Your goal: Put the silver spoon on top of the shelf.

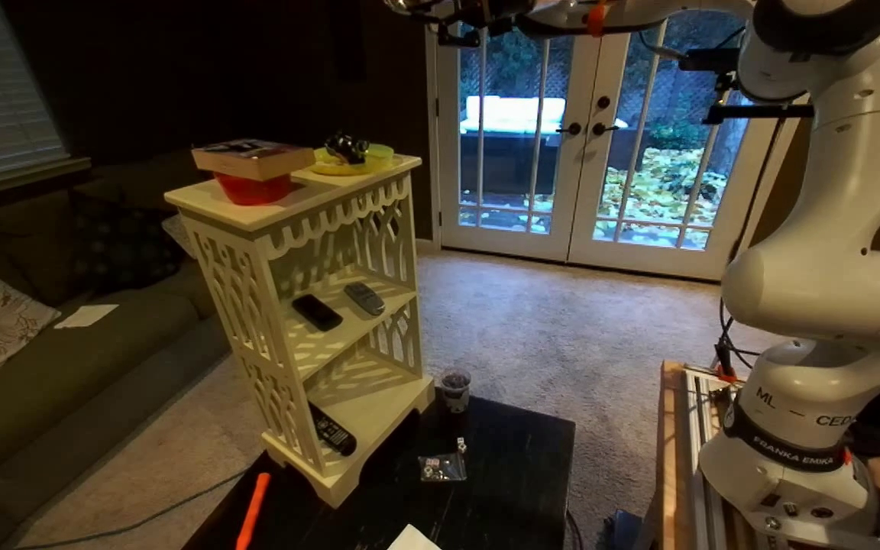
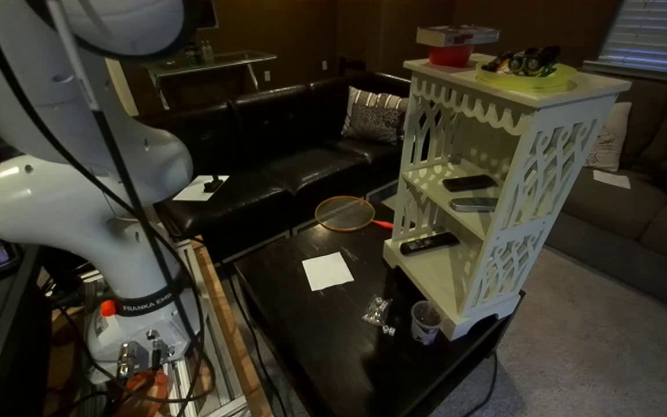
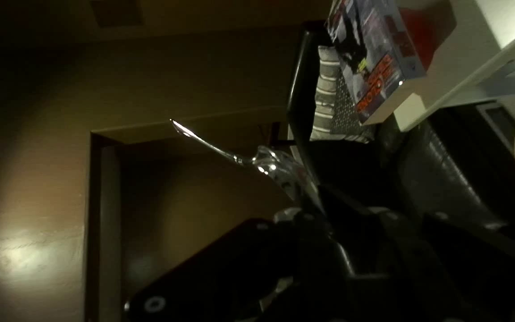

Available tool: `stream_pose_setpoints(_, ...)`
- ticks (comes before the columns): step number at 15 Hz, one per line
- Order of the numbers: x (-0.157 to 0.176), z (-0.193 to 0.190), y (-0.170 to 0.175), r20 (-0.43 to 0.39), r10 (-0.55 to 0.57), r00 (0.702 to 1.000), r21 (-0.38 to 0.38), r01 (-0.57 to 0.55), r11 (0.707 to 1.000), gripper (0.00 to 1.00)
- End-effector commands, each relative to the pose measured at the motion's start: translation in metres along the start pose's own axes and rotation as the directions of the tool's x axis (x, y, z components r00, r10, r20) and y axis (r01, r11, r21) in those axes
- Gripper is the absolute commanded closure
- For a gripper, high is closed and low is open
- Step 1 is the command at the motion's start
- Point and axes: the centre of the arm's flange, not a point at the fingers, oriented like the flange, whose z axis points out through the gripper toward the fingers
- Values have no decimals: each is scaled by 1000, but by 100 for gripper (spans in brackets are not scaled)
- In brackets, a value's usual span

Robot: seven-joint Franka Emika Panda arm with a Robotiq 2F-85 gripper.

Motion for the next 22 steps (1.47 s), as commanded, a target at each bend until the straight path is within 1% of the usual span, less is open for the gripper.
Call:
stream_pose_setpoints(1,3,1,11,109,-115,987,113,103,988,98)
stream_pose_setpoints(4,7,7,14,196,-185,963,199,145,969,98)
stream_pose_setpoints(5,10,11,15,195,-155,969,197,116,973,98)
stream_pose_setpoints(6,16,17,19,208,-166,964,219,120,968,98)
stream_pose_setpoints(7,21,21,23,203,-156,967,230,107,967,98)
stream_pose_setpoints(9,32,31,29,253,-269,929,317,183,931,98)
stream_pose_setpoints(11,39,34,34,267,-340,902,368,231,901,98)
stream_pose_setpoints(13,42,37,31,278,-394,876,437,250,864,98)
stream_pose_setpoints(14,43,38,28,282,-421,862,478,255,841,98)
stream_pose_setpoints(16,42,39,17,278,-486,828,559,272,783,98)
stream_pose_setpoints(18,36,35,0,274,-519,810,613,269,743,98)
stream_pose_setpoints(19,31,34,-14,286,-519,806,635,247,732,98)
stream_pose_setpoints(20,23,28,-29,298,-514,805,652,221,725,98)
stream_pose_setpoints(22,10,26,-55,324,-479,816,673,157,723,98)
